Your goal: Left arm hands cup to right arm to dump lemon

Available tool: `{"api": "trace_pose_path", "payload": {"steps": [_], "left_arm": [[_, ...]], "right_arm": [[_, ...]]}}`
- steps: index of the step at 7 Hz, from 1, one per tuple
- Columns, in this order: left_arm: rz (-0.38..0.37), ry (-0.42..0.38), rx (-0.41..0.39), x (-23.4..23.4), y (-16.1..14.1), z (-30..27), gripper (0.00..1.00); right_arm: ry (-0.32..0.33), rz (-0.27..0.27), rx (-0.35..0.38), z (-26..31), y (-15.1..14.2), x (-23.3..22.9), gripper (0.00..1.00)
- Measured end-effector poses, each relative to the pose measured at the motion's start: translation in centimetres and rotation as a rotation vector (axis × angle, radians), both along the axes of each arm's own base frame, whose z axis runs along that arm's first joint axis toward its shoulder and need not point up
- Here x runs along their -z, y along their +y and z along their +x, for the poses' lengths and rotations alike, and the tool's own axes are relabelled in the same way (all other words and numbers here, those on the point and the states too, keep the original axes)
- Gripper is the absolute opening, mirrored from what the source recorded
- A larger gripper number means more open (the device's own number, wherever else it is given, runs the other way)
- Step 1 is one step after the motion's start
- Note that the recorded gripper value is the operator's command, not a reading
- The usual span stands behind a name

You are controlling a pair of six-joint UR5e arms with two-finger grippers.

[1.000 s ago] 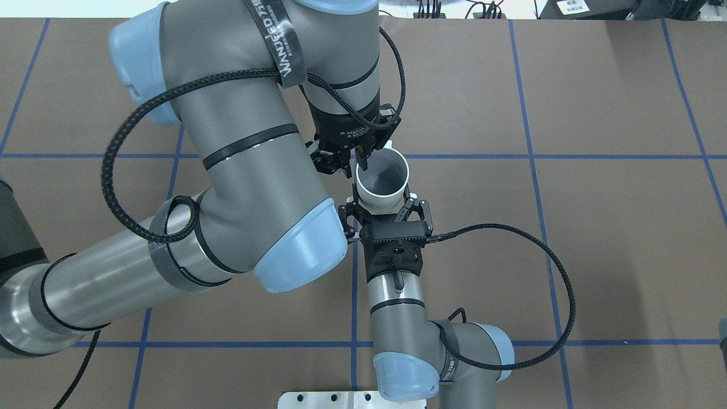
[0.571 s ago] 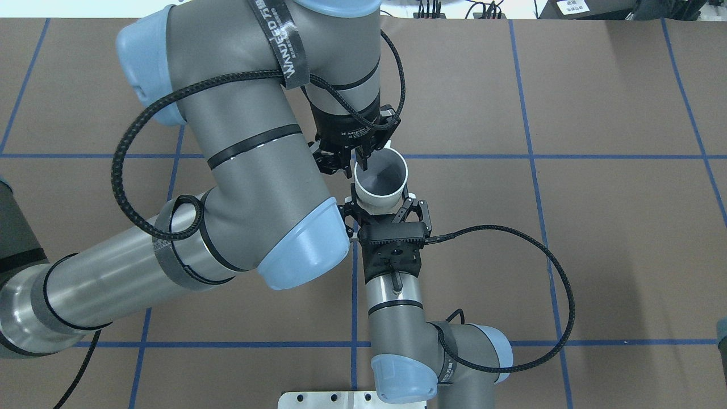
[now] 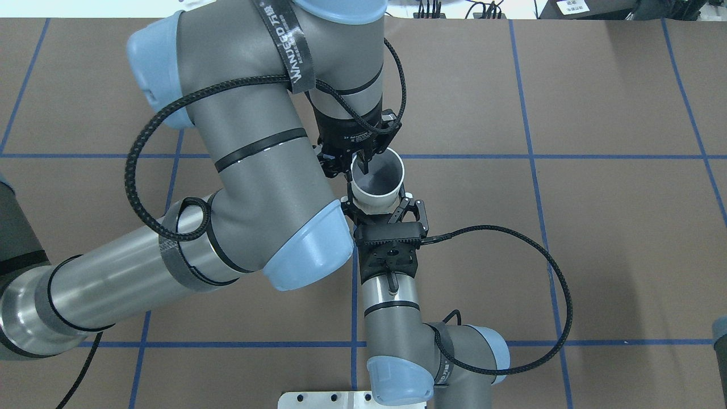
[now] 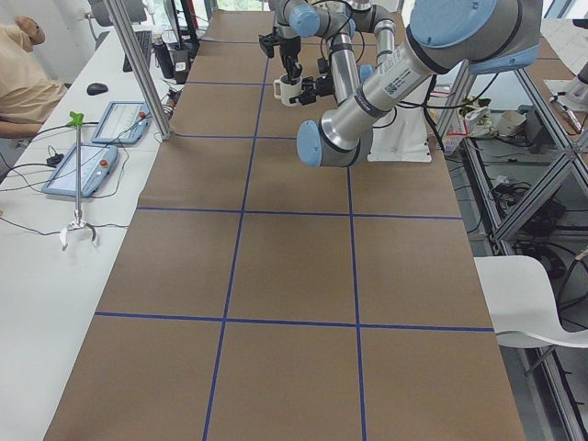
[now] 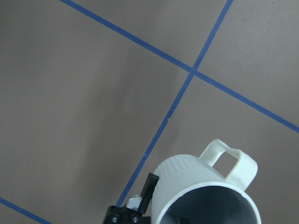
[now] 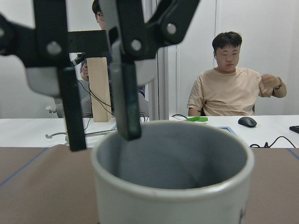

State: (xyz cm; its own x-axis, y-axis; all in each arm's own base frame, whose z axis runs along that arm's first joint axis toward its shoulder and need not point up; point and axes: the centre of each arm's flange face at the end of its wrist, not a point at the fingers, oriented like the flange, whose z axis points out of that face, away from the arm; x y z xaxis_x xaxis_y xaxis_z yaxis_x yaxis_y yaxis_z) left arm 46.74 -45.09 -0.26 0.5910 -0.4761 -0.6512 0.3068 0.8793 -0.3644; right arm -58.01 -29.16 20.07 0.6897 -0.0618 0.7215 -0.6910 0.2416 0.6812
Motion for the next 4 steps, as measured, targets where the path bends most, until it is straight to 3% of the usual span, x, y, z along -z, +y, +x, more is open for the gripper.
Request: {"api": "trace_pose_path", "payload": {"steps": [4], "left_arm": [[-0.003, -0.003, -0.005, -0.20, 0.18, 0.30, 0.33]], "right_arm": [[-0.007, 0.002, 0.001, 0.43, 0.06, 0.54, 0.11]]}}
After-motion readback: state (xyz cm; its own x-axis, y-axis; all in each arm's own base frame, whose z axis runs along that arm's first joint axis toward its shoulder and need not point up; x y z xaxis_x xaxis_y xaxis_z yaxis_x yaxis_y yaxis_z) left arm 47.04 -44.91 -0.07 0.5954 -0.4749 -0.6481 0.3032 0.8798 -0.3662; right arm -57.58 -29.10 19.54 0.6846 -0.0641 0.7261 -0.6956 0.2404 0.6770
